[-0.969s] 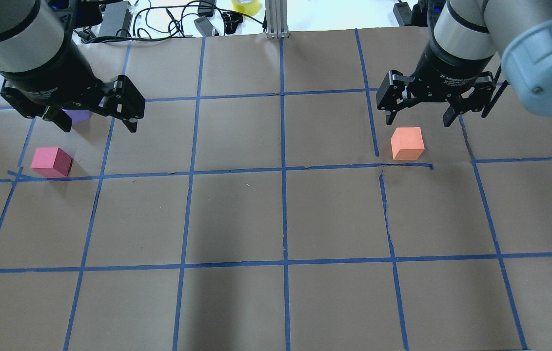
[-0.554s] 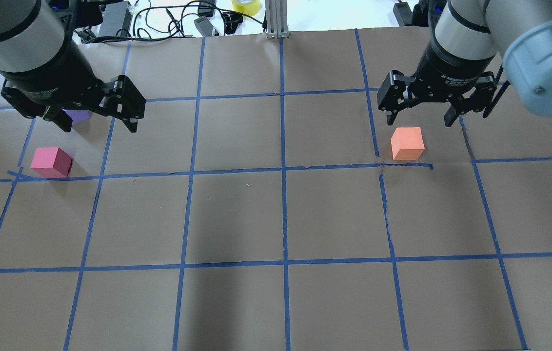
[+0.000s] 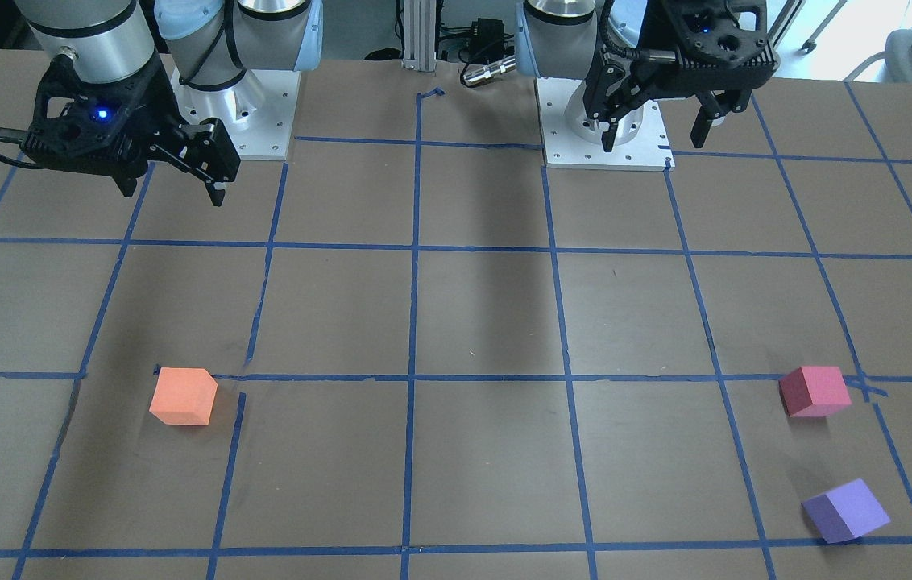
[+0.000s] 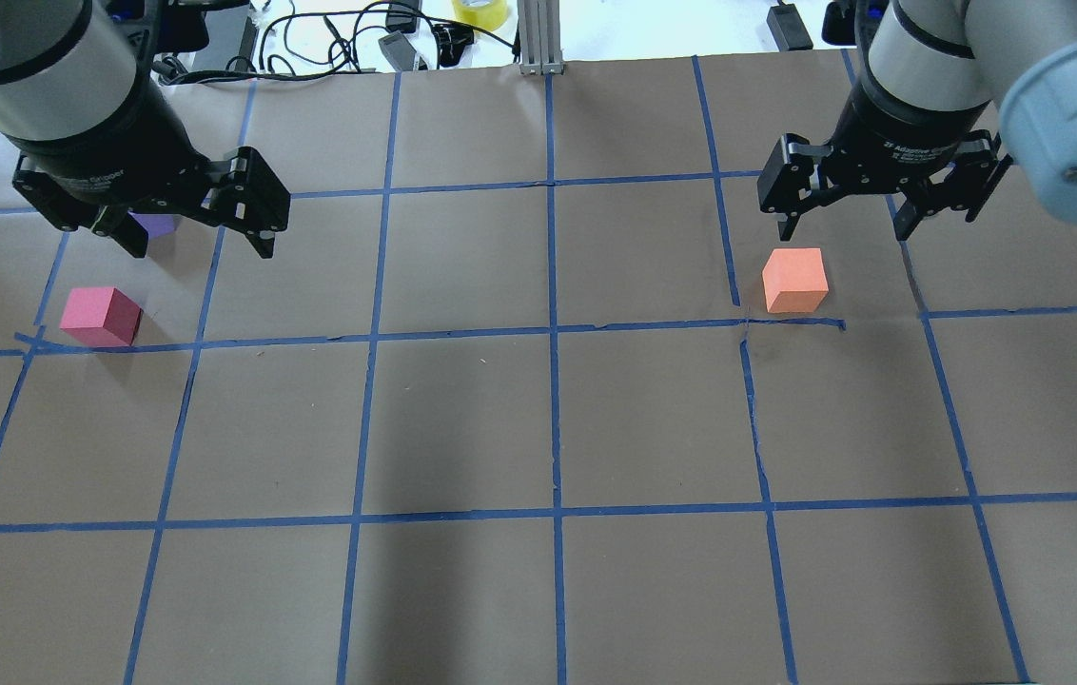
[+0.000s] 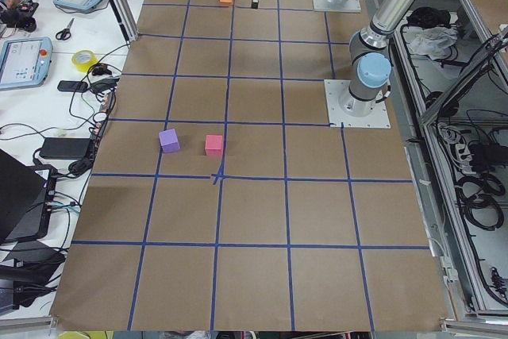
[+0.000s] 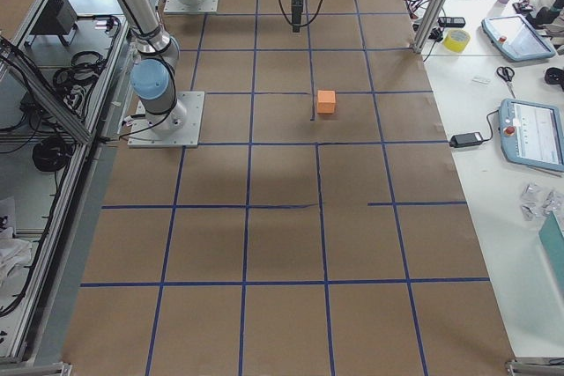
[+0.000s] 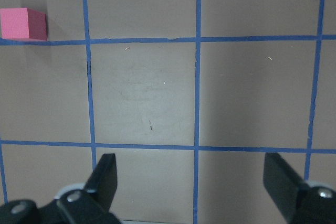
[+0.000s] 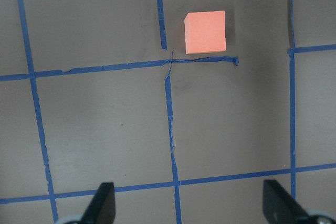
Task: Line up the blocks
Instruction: 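Lower the right gripper onto the orange cube and grasp it, then carry the orange cube toward the table center and set it down, then open and raise the right gripper while the left gripper moves toward the orange cube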
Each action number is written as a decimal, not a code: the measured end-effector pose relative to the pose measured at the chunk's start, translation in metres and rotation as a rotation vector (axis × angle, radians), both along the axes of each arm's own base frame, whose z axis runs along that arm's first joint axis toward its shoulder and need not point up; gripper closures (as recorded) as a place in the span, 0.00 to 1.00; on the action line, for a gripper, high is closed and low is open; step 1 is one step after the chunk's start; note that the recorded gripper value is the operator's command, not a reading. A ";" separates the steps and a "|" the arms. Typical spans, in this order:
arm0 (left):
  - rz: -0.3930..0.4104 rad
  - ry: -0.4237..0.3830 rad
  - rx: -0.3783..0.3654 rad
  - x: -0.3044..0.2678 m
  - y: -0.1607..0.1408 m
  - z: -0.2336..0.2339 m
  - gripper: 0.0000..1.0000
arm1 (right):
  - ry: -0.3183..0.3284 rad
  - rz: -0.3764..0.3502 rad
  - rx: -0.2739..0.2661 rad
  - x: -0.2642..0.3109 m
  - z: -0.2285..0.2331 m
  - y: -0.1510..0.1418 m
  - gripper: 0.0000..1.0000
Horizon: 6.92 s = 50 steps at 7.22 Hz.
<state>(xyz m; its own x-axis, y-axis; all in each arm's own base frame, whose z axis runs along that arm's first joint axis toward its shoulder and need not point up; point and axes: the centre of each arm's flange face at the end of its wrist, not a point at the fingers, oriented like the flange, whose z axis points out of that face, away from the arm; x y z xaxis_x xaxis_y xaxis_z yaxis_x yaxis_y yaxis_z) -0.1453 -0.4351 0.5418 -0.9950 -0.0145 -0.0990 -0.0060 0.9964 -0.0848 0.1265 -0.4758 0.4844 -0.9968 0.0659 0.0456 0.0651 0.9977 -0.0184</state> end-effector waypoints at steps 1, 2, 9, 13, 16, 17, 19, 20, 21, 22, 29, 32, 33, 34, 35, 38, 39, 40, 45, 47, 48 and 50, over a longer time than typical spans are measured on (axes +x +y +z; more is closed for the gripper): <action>0.001 -0.001 0.005 -0.001 -0.003 -0.004 0.00 | -0.005 0.007 0.014 -0.015 -0.008 -0.009 0.00; -0.002 0.018 0.003 -0.004 -0.008 -0.008 0.00 | -0.010 -0.006 0.025 -0.032 -0.024 -0.026 0.00; -0.006 0.105 -0.097 -0.011 -0.030 -0.017 0.00 | -0.004 -0.025 0.017 -0.059 -0.191 -0.145 0.00; -0.015 0.096 -0.105 -0.011 -0.024 -0.012 0.00 | -0.008 0.002 0.110 -0.061 -0.257 -0.157 0.00; -0.019 0.092 -0.105 -0.011 -0.022 -0.010 0.00 | -0.017 0.028 0.178 -0.060 -0.293 -0.142 0.93; -0.019 0.091 -0.105 -0.010 -0.021 -0.010 0.00 | -0.017 0.026 0.176 -0.060 -0.297 -0.140 1.00; -0.017 0.091 -0.106 -0.010 -0.021 -0.010 0.00 | -0.014 0.020 0.151 -0.061 -0.290 -0.145 1.00; -0.016 0.091 -0.107 -0.009 -0.021 -0.009 0.00 | -0.012 0.015 0.122 -0.062 -0.275 -0.151 1.00; -0.015 0.092 -0.108 -0.009 -0.021 -0.009 0.00 | -0.012 0.013 0.083 -0.061 -0.254 -0.160 1.00; -0.015 0.092 -0.108 -0.009 -0.021 -0.009 0.00 | -0.014 0.016 0.048 -0.053 -0.232 -0.170 1.00; -0.055 0.088 -0.084 -0.007 -0.027 -0.015 0.00 | -0.123 -0.048 0.012 0.218 -0.245 -0.184 1.00; -0.035 0.092 -0.059 0.004 -0.035 -0.024 0.00 | -0.134 -0.053 0.048 0.274 -0.273 -0.167 0.22; -0.031 0.095 -0.062 0.007 -0.037 -0.025 0.00 | -0.131 -0.055 0.054 0.283 -0.277 -0.161 0.00; -0.033 0.093 -0.064 0.008 -0.038 -0.025 0.00 | -0.131 -0.054 0.053 0.288 -0.279 -0.157 0.00; -0.035 0.087 -0.062 0.009 -0.038 -0.025 0.00 | -0.132 -0.055 0.051 0.290 -0.278 -0.156 0.00; -0.036 0.077 -0.058 0.011 -0.034 -0.024 0.00 | -0.139 -0.070 0.028 0.269 -0.213 -0.152 0.00; -0.033 0.077 -0.047 0.013 -0.040 -0.028 0.00 | -0.136 -0.089 0.033 0.243 -0.177 -0.150 0.00; -0.030 0.077 -0.023 0.014 -0.051 -0.041 0.00 | -0.130 -0.087 0.039 0.212 -0.139 -0.146 0.00; -0.035 0.143 0.004 -0.004 -0.163 -0.158 0.00 | 0.028 0.069 -0.016 0.109 -0.024 -0.069 0.00; -0.053 0.148 -0.007 -0.049 -0.202 -0.193 0.00 | 0.031 0.113 0.027 0.077 -0.038 -0.052 0.00; -0.060 0.151 -0.030 -0.077 -0.213 -0.209 0.00 | 0.021 0.137 0.026 0.066 -0.033 -0.045 0.00; -0.049 0.162 -0.065 -0.109 -0.225 -0.243 0.00 | 0.016 0.191 0.002 0.043 -0.008 -0.030 0.00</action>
